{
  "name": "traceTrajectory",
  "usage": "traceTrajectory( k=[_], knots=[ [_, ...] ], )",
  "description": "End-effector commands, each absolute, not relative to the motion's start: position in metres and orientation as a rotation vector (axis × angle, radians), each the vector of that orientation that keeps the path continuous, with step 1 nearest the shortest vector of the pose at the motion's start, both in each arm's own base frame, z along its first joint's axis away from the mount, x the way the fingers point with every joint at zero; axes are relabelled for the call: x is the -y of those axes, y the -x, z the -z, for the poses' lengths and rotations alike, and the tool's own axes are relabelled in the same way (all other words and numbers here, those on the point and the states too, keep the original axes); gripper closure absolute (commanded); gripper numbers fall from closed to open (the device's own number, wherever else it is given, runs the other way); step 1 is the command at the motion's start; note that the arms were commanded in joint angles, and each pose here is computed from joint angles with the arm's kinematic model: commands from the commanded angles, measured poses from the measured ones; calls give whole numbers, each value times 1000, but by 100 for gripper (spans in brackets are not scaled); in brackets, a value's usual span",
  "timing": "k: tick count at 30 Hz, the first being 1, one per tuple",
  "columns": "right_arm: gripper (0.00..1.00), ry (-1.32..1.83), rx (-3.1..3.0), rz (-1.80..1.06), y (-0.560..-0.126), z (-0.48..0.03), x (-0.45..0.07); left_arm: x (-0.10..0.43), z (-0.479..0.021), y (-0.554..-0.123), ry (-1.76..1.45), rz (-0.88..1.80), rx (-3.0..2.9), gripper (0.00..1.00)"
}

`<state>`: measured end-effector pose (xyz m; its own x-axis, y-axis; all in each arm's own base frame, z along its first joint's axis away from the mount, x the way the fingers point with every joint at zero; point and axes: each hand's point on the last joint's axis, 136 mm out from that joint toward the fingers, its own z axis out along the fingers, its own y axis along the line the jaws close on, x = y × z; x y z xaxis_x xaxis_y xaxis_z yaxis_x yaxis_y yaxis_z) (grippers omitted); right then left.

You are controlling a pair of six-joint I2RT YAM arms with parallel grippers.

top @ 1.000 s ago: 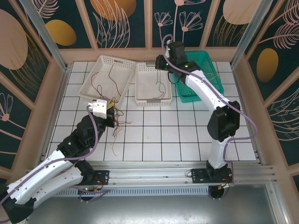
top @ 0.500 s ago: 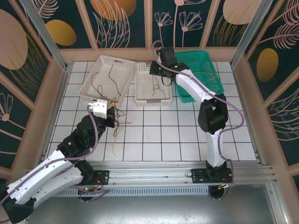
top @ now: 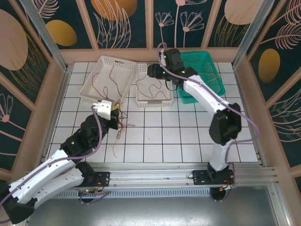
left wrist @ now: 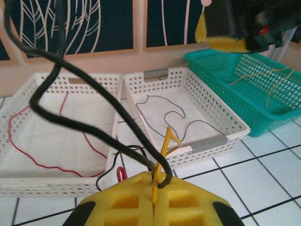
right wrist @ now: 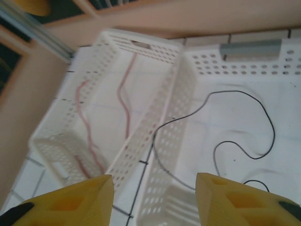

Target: Untangle the cables

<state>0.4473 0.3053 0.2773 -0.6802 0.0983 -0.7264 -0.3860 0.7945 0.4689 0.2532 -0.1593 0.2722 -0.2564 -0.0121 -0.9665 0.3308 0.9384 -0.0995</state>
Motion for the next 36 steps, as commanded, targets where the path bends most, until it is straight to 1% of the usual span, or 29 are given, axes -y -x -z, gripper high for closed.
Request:
traceTrajectory(
  k=[1, 5, 9, 12, 15, 18, 20, 25, 36],
  knots=[
    [49, 327, -2015, -1058, -400, -327, -318, 172, -303, -254, -145, 504, -1750, 100],
    [51, 490, -1921, -1293, -333, -330, -330, 194, -294, -258, -96, 659, -1763, 100],
    [57, 645, -1850, -1423, -269, -321, -340, 211, -303, -260, -63, 806, -1716, 100],
    [58, 669, -1814, -1492, -241, -312, -341, 219, -305, -261, -55, 864, -1705, 100],
    [59, 691, -1792, -1552, -224, -303, -343, 228, -300, -259, -60, 924, -1712, 100],
    [61, 709, -1806, -1529, -219, -295, -348, 232, -294, -258, -59, 957, -1723, 100],
    [64, 710, -1808, -1519, -219, -292, -349, 232, -293, -256, -61, 968, -1723, 100],
    [68, 699, -1812, -1503, -223, -291, -351, 234, -289, -251, -70, 999, -1731, 100],
    [67, 712, -1882, -1464, -228, -265, -361, 234, -294, -247, -77, 1023, -1719, 100]
  ],
)
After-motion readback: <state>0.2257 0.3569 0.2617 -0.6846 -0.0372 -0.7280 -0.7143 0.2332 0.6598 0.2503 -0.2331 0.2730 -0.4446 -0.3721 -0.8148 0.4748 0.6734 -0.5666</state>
